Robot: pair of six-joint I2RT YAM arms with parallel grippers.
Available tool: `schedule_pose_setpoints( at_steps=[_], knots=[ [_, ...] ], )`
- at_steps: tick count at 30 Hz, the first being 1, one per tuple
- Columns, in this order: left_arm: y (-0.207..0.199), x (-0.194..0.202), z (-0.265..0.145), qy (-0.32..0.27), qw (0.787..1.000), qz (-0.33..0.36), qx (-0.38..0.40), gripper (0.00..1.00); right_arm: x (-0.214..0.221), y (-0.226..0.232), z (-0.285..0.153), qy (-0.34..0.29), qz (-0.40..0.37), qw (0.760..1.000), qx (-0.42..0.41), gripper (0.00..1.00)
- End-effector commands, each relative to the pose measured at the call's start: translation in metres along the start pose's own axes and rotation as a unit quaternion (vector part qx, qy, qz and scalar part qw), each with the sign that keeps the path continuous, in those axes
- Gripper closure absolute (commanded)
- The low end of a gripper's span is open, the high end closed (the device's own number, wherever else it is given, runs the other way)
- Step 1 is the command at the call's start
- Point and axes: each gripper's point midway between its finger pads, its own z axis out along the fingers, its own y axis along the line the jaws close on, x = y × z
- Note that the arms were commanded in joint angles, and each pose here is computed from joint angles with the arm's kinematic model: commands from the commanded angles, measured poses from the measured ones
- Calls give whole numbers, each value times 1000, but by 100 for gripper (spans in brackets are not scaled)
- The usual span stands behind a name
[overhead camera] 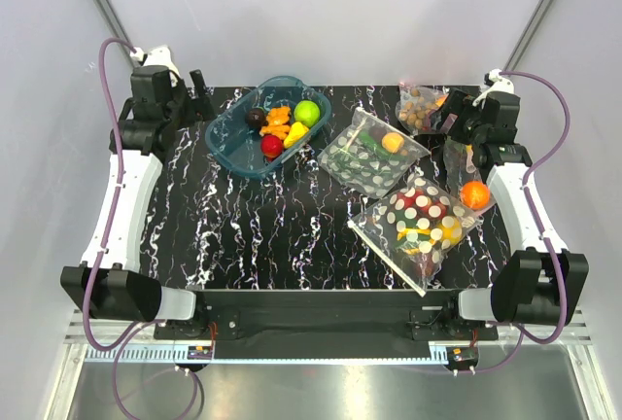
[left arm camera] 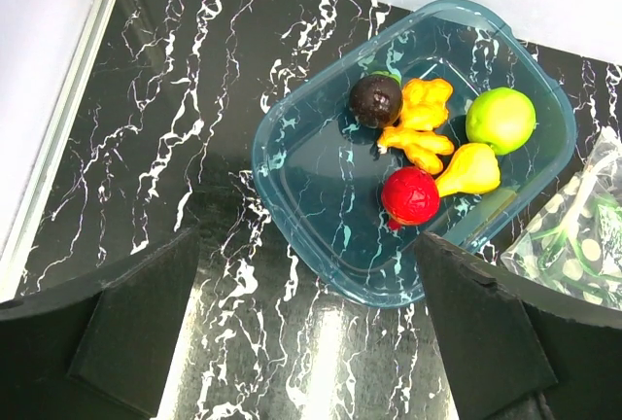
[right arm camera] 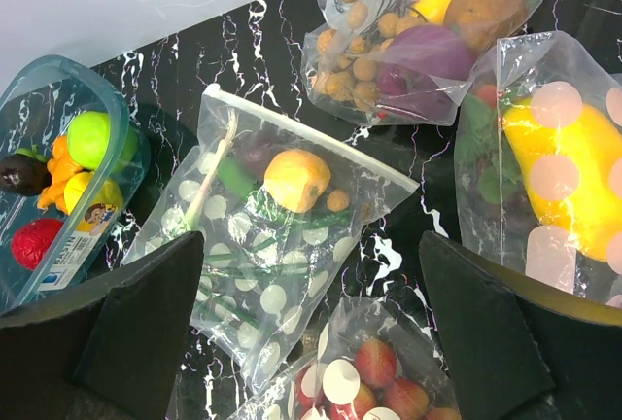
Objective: Open the zip-top bag and remove the fake food
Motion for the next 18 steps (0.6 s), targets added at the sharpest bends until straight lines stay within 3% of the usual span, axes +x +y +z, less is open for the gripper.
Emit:
schedule_pose_setpoints(
  at_steps=[1, 13, 18],
  knots=[
    [-3, -29, -13, -39, 999, 6, 10, 1, -18, 10, -8, -22, -6, 1000, -15, 0],
    [-10, -21, -12, -37, 999, 11, 32, 1, -21, -1, -12, -24, -21, 999, 17, 1],
    [-25, 1, -3, -7, 998, 41, 43, 1, -1, -12, -19, 17, -39, 998, 39, 0]
  ],
)
